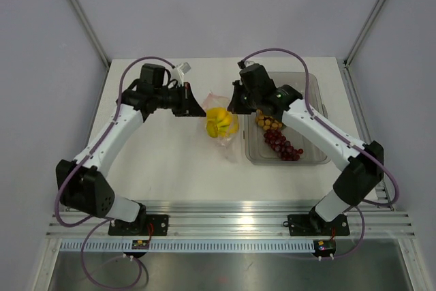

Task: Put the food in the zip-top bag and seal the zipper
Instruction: Adjust the zipper food storage bag at the center of the board.

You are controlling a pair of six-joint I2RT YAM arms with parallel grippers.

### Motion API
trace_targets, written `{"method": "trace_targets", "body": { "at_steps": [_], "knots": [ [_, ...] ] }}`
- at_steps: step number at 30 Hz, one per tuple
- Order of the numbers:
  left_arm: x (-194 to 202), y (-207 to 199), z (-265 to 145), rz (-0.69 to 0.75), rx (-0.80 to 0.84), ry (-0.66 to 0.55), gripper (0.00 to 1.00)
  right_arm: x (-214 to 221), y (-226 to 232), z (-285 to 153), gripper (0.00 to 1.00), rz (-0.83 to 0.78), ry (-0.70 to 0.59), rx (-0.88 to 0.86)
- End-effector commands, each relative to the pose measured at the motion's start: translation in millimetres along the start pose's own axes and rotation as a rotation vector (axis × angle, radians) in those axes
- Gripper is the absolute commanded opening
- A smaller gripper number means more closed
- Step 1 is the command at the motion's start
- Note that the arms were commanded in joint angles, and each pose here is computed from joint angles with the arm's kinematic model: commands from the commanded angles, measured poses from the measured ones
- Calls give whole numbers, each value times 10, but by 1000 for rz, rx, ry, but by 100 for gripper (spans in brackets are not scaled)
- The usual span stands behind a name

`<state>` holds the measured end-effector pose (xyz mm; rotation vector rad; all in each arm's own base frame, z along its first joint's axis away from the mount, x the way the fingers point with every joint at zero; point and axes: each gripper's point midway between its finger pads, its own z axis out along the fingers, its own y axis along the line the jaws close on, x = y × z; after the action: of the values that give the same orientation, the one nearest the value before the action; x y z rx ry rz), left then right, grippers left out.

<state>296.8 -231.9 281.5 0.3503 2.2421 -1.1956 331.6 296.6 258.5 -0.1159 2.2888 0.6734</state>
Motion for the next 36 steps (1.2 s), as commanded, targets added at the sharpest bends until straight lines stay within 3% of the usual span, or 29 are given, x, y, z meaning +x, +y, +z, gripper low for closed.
{"method": "trace_targets", "body": {
  "at_steps": [1, 6, 10, 14, 16, 19, 27, 33, 34, 36],
  "knots": [
    [260, 313, 306, -125, 1, 84, 0, 362, -158, 317, 0, -3, 116, 58],
    [-440, -294, -35, 47, 27, -51, 0, -198, 178, -188, 0, -13, -44, -28],
    [-645, -608, -227, 90, 72, -118, 0, -318, 248, -421, 0, -2, -116, -56],
    [-350, -254, 21, 5, 51, -77, 0, 13, 26, -80, 0, 13, -51, -3],
    [-68, 98, 269, -77, 17, -12, 0, 388, -175, 292, 0, 13, 65, 56],
    [66, 279, 434, -132, 7, 62, 0, 652, -101, 500, 0, 21, 179, 10],
    [-561, -298, 14, 21, 8, -71, 0, 205, 235, 87, 0, 28, 30, -67],
    [-491, -289, -30, 70, -57, -78, 0, 157, 252, 10, 0, 77, -17, -86],
    [-458, -286, -16, 76, -71, -70, 20, 159, 255, 16, 0, 85, -23, -91],
    [-378, -257, -29, 80, -96, -50, 40, 190, 241, 30, 0, 103, -24, -92]
  ]
}}
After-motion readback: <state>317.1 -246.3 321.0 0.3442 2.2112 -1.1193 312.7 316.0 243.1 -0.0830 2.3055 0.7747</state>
